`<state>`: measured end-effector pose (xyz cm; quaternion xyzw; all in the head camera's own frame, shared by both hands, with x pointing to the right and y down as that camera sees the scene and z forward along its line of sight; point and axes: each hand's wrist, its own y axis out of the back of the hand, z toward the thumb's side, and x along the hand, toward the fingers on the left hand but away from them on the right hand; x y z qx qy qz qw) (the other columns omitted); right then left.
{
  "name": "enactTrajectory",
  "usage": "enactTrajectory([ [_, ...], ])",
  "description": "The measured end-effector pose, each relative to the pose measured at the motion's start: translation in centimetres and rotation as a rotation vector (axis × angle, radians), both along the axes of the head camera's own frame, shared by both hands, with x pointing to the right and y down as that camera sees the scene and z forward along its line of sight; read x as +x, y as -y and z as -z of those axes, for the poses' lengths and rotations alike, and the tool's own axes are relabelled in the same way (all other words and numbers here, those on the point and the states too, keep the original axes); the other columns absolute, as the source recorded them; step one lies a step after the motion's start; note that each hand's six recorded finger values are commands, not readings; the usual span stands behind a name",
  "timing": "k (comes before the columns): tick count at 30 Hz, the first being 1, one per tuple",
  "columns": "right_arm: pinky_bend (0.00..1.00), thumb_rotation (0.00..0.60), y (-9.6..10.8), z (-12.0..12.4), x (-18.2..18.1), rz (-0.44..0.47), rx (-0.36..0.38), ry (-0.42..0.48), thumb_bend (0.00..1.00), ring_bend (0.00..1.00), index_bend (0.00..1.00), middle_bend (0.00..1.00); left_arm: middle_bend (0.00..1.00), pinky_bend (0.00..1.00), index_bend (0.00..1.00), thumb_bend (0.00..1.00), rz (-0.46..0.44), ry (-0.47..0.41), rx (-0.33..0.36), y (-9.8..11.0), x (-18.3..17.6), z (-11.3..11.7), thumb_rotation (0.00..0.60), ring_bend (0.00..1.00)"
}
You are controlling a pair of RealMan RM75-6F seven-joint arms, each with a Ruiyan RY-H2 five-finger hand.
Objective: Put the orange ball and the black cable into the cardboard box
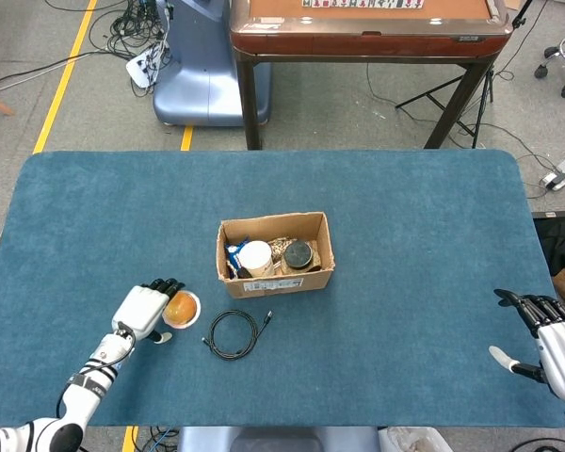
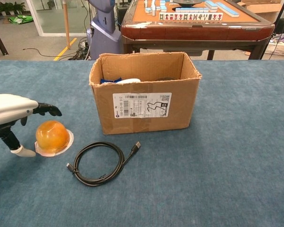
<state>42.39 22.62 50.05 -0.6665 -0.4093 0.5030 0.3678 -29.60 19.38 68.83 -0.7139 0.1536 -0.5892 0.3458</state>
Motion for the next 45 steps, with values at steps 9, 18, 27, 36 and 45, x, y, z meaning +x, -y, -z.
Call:
enactTrajectory([
  [9,0.29,0.600,0.0,0.1,0.2,-0.007,-0.001,0.001,0.10,0.29,0.24,0.36,0.17,0.53,0.28,0.11,0.003,0.006,0.016,0.3,0.5,-1.0,0.600,0.26],
  [18,0.29,0.600,0.0,0.2,0.2,-0.010,0.004,-0.002,0.10,0.29,0.25,0.36,0.18,0.60,0.32,0.11,-0.002,0.022,0.011,0.2,0.6,-1.5,0.600,0.34],
  [27,0.29,0.600,0.0,0.2,0.1,-0.007,-0.004,0.002,0.10,0.29,0.25,0.36,0.24,0.64,0.36,0.11,-0.020,0.046,0.007,0.0,0.6,-2.0,0.600,0.40],
  [36,0.29,0.600,-0.1,0.3,0.2,-0.008,-0.002,0.003,0.10,0.29,0.25,0.36,0.31,0.67,0.40,0.11,-0.023,0.051,0.002,-0.1,0.6,-2.3,0.600,0.43],
  [45,0.29,0.600,-0.1,0.4,0.2,-0.010,-0.002,0.005,0.10,0.29,0.25,0.36,0.48,0.72,0.51,0.11,-0.014,0.039,0.008,-0.2,0.5,-2.4,0.600,0.51],
])
